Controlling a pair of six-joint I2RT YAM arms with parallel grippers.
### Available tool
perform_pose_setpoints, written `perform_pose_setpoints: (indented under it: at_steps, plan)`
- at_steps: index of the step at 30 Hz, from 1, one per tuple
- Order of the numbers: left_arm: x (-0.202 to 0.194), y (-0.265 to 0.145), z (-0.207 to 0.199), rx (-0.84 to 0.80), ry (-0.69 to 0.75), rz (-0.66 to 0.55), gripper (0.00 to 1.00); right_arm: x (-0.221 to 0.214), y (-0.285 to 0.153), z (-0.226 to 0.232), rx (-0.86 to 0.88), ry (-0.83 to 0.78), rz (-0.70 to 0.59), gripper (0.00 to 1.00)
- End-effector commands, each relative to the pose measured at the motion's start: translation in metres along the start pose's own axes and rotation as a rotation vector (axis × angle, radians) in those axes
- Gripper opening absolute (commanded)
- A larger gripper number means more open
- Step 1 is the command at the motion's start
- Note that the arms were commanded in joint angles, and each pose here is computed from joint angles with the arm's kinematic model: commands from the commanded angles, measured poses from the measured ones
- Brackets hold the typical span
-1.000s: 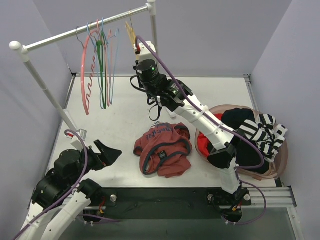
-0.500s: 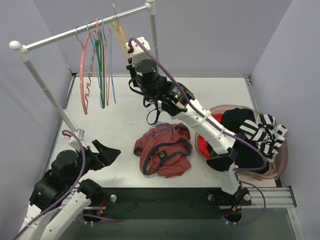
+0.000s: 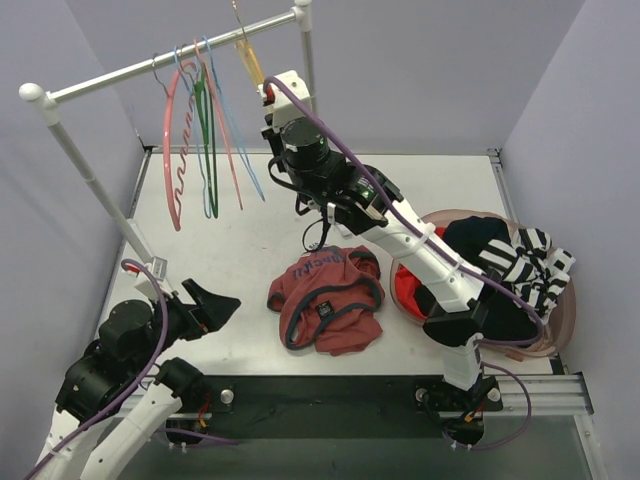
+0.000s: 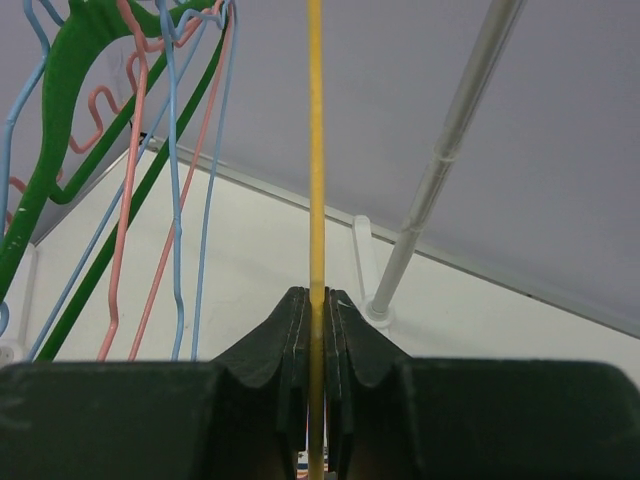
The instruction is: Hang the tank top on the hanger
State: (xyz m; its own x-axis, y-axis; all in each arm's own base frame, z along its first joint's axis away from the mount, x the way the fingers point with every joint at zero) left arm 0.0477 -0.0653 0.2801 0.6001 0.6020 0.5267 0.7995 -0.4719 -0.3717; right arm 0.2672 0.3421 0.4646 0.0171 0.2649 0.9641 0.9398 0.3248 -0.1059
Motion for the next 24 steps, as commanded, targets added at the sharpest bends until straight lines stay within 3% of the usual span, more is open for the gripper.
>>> perform_pose_setpoints:
  at_steps: [1,17,21,22,24]
  plan:
    - [0.008,-0.005,-0.012,-0.043,0.022,-0.018,0.97,0.032,-0.03,-0.028,-0.04,0.059,-0.108,0.0]
    - [0.009,0.007,-0.023,-0.131,0.107,0.046,0.97,0.0,-0.085,-0.065,0.08,-0.027,-0.012,0.0]
    - [0.01,0.011,-0.027,-0.186,0.221,0.064,0.97,-0.031,-0.091,-0.099,0.185,0.017,0.097,0.0]
    - [0.012,0.012,-0.029,-0.207,0.245,0.055,0.97,-0.036,-0.105,-0.109,0.329,0.036,0.103,0.0]
    - [0.012,0.015,-0.029,-0.242,0.313,0.06,0.97,-0.069,-0.103,-0.136,0.275,0.137,0.206,0.0]
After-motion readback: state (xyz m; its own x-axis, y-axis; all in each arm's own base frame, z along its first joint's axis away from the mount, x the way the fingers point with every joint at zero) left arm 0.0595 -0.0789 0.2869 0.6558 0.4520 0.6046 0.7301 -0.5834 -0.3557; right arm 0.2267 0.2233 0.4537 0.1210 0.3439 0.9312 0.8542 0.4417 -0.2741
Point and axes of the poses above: each gripper's point midway between its finger pads, its own y axis out along the fingers, its own z axis along the line the jaws close on, x = y × z, the point moved 10 cm from there along -y, back along the fingers, and after that the axes turned 6 degrees about -y, right-handed, at the moved point
